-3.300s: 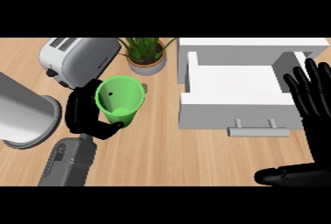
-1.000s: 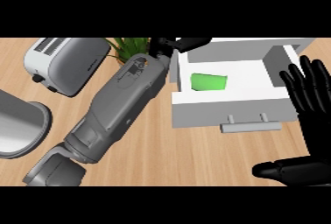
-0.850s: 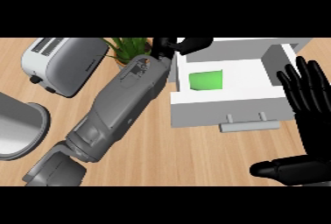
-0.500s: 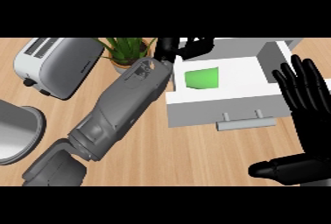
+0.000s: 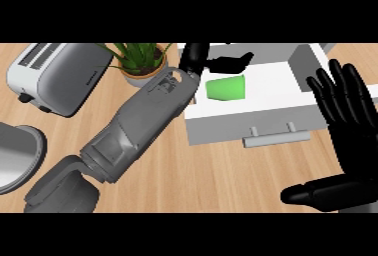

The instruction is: Pick up the cup, place it into the drawer and close the drawer

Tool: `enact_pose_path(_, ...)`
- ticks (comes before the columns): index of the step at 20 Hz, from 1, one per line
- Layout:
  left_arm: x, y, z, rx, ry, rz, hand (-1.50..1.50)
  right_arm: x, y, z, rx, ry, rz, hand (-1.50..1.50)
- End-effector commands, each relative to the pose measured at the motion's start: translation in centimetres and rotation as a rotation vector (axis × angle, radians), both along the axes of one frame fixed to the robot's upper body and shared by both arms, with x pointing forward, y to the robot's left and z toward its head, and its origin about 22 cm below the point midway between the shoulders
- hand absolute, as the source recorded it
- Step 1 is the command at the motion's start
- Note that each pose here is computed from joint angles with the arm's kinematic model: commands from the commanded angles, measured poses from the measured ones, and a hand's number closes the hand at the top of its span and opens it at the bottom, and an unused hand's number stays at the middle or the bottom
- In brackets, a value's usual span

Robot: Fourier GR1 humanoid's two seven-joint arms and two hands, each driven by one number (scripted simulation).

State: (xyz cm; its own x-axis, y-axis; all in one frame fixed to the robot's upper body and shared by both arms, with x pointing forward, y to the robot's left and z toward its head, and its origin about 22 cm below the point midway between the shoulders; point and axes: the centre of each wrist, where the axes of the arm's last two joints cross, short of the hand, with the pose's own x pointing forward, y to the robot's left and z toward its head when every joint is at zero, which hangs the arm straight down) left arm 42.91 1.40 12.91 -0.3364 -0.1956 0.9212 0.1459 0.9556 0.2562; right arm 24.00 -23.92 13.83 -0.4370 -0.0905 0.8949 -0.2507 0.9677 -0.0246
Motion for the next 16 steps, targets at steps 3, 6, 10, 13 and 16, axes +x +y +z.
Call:
enact_pose_path(3, -0.6, -0.9, 0.5, -0.060, 0.000, -0.025, -1.50, -0.5, -0.6, -0.2, 0.026, 0.001, 0.023, -1.50)
enact_pose_path(6, -0.7, -1.4, 1.8, -0.173, -0.009, -0.079, -1.50, 0.5, -0.4, -0.2, 0.063, 0.010, 0.026, -1.50)
enact_pose_path(10, -1.1, -0.9, 0.9, -0.285, -0.071, -0.118, -1.50, -1.2, -1.7, 0.1, 0.061, 0.026, 0.055, -1.50)
enact_pose_path(13, -1.3, -1.3, 1.8, -0.335, -0.075, -0.132, -1.50, -0.6, -2.3, 0.7, 0.056, 0.038, 0.052, -1.50)
enact_pose_path(16, -1.4, -0.8, 1.3, -0.380, -0.014, -0.126, -1.50, -1.0, -2.9, 1.1, -0.004, 0.016, 0.050, 1.50)
